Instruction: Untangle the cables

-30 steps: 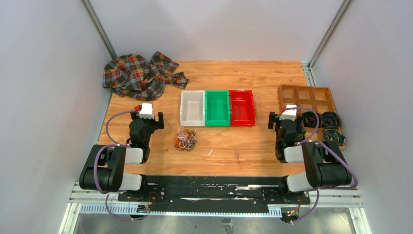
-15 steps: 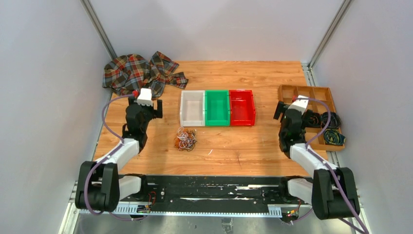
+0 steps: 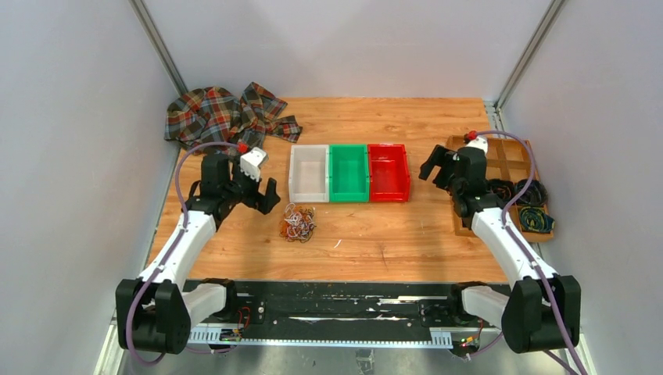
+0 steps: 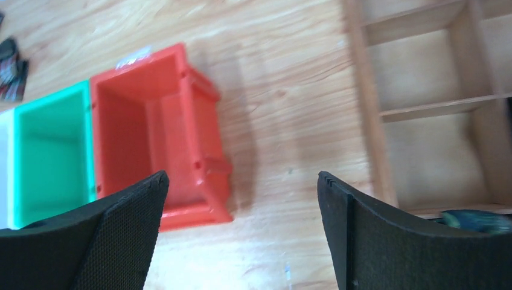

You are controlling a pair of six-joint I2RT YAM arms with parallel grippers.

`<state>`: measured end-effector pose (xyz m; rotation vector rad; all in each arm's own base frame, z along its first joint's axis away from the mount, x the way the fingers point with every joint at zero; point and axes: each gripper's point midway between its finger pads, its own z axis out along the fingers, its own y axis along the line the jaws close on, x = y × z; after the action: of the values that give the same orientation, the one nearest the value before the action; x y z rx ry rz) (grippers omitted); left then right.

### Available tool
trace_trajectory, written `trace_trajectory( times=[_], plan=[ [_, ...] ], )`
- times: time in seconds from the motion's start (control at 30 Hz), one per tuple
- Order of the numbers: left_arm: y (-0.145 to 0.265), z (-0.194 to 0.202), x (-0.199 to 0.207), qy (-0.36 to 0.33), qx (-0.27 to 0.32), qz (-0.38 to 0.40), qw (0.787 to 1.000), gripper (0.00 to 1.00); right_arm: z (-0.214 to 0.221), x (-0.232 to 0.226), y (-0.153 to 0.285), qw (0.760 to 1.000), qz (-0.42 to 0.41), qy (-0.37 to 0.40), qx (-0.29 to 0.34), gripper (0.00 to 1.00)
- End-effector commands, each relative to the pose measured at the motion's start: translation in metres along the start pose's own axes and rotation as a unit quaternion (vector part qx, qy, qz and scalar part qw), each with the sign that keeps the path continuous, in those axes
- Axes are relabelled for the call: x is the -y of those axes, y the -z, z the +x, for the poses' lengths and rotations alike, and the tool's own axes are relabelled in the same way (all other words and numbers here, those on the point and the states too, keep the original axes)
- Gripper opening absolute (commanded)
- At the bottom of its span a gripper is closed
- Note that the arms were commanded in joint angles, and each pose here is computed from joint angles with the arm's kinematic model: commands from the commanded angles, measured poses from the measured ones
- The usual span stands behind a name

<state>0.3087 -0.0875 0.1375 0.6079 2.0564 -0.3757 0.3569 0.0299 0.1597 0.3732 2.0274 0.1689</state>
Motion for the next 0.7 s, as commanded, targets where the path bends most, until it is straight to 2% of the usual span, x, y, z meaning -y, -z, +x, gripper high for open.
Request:
trace_trajectory(
  times=[0.0,0.23,0.33,0.47,0.53,0.67],
  plan=[
    [0.005,0.007,0.033,0.010,-0.022,0.094,0.995,0.98,0.034,-0.050,0.017,0.993,-0.103,-0.002,-0.063,0.91],
    [-0.005,0.020,0.060,-0.011,-0.075,0.152,0.985,0.98,0.066,-0.086,0.029,0.986,-0.128,0.069,-0.083,0.91],
    [-0.009,0.022,0.064,-0.016,-0.082,0.157,0.984,0.98,0.077,-0.095,0.032,0.984,-0.129,0.096,-0.078,0.91],
    [-0.014,0.024,0.064,-0.029,-0.085,0.157,0.983,0.99,0.092,-0.115,0.045,0.975,-0.177,0.112,-0.070,0.91],
    [-0.016,0.026,0.063,-0.032,-0.086,0.159,0.983,0.96,0.094,-0.122,0.053,0.972,-0.191,0.123,-0.061,0.91],
    [-0.022,0.027,0.061,-0.041,-0.089,0.162,0.982,0.85,0.094,-0.136,0.068,0.964,-0.216,0.146,-0.043,0.82]
  ],
)
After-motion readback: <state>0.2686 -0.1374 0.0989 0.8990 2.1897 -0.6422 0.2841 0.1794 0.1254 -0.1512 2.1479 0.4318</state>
